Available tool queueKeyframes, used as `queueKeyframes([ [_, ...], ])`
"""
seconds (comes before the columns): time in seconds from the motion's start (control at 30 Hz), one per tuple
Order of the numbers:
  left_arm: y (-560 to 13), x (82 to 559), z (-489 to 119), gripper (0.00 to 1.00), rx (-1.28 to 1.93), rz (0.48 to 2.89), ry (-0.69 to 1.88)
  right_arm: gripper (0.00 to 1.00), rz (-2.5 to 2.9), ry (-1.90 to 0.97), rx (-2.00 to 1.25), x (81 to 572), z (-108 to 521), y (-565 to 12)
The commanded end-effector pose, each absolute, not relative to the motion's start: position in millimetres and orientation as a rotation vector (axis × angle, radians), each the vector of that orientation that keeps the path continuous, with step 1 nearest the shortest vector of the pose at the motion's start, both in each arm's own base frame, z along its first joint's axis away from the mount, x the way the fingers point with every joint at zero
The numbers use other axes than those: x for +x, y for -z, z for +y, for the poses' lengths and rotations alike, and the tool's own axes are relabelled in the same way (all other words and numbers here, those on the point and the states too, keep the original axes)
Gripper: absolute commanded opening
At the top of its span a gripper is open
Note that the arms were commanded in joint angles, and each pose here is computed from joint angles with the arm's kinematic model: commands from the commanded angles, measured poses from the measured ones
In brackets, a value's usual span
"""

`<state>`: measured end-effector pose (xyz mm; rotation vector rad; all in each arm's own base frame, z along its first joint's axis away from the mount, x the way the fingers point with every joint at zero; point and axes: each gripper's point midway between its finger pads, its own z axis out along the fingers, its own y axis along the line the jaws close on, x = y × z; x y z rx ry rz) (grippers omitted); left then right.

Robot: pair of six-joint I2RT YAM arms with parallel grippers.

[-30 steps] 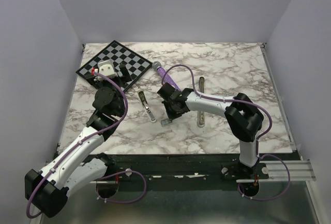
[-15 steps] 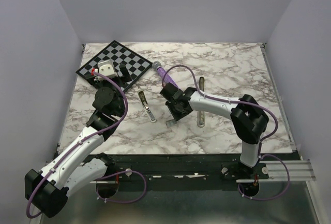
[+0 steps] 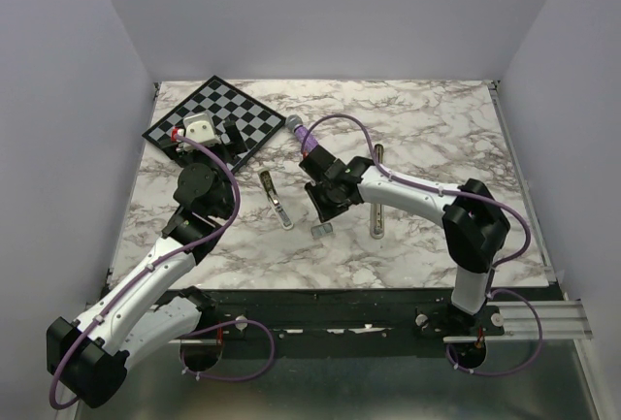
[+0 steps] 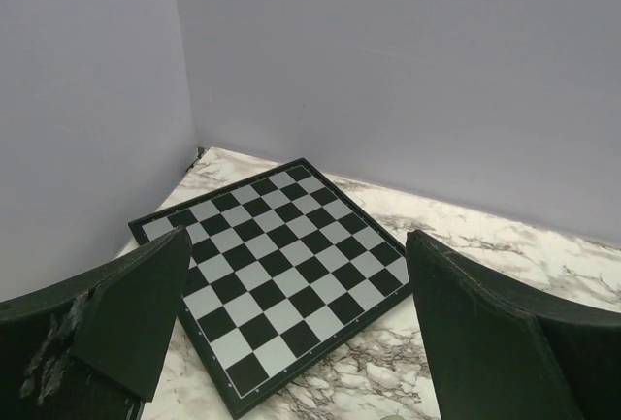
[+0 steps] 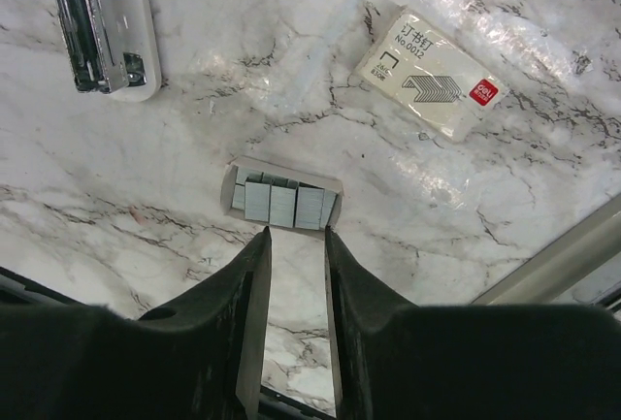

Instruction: Load the staples into the stapler

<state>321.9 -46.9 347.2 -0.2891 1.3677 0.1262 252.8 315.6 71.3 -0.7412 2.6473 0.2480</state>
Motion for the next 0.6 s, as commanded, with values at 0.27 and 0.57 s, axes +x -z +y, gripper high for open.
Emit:
queueKeyframes([
  [0.27,-350.7,319.8,-45.6,0.99,-0.288,1.349,-0.115,0.36,2.724,-0.203,-0.725,252.0,317.6,-43.6],
  [0.57,-350.1,319.9,-46.0,0.99,-0.289,1.349,-0.112,0.32,2.747,-0.155,-0.725,253.1,313.4,-30.4],
])
